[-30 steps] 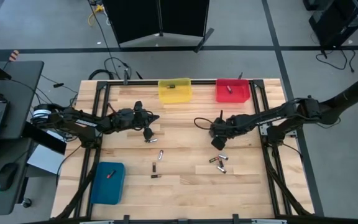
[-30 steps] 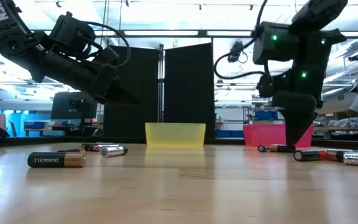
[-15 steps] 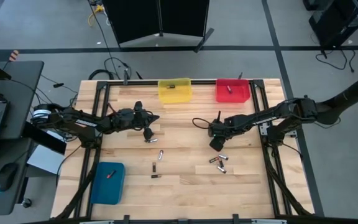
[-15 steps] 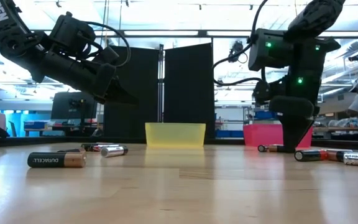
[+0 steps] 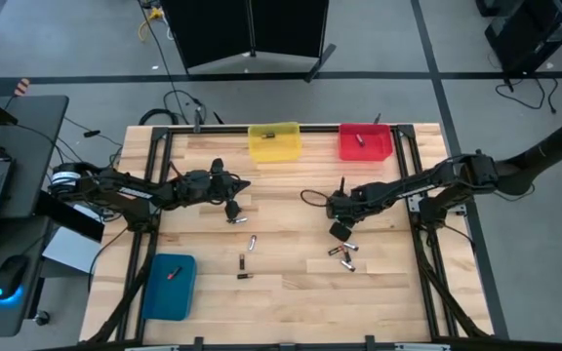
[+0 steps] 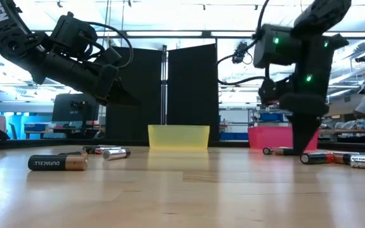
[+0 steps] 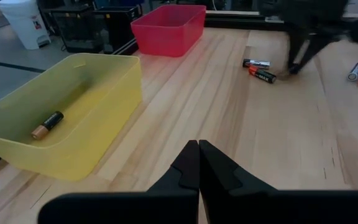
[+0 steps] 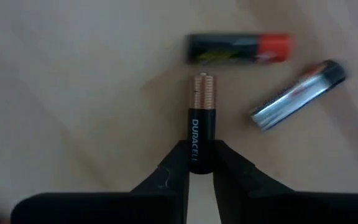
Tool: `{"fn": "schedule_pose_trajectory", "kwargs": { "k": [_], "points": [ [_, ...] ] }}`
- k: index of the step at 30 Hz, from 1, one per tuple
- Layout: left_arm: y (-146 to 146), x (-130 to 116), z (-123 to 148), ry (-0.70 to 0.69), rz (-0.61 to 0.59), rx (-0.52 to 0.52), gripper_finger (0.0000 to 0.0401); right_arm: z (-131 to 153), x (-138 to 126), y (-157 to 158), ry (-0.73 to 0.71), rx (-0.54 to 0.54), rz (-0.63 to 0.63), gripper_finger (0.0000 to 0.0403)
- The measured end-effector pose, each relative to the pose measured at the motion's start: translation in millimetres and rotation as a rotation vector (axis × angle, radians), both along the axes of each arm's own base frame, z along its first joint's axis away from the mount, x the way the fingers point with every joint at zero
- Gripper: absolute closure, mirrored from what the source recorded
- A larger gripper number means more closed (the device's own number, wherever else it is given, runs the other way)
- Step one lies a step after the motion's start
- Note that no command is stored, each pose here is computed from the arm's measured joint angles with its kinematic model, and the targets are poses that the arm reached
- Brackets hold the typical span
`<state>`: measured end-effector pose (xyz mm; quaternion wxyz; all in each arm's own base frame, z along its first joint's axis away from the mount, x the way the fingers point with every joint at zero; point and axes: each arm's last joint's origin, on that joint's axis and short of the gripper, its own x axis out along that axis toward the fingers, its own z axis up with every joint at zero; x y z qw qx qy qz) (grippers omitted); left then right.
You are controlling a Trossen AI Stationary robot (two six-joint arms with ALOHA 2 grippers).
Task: Sort batteries
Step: Put the black-brown battery into the yellow bin
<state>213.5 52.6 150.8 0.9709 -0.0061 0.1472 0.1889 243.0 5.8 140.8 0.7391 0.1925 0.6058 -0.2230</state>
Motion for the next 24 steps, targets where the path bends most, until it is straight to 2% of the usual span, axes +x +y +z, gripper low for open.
{"fn": "schedule_pose_trajectory", "kwargs": {
  "k": [7,11,18,24],
  "points": [
    [0,0,1,-0.008,0.0,0.002,0.0395,42,23,15,-0.17,0.02,0.023,0.0347],
    [0,1,2,-0.019,0.0,0.004,0.0395,71,44,2,-0.28,-0.035,0.035,0.0347],
    [0,1,2,-0.022,0.0,0.005,0.0395,114,91,-58,-0.376,-0.193,0.094,0.0347],
    [0,1,2,-0.022,-0.001,0.005,0.0395,124,130,-133,-0.32,-0.284,0.199,0.0347]
  ]
}}
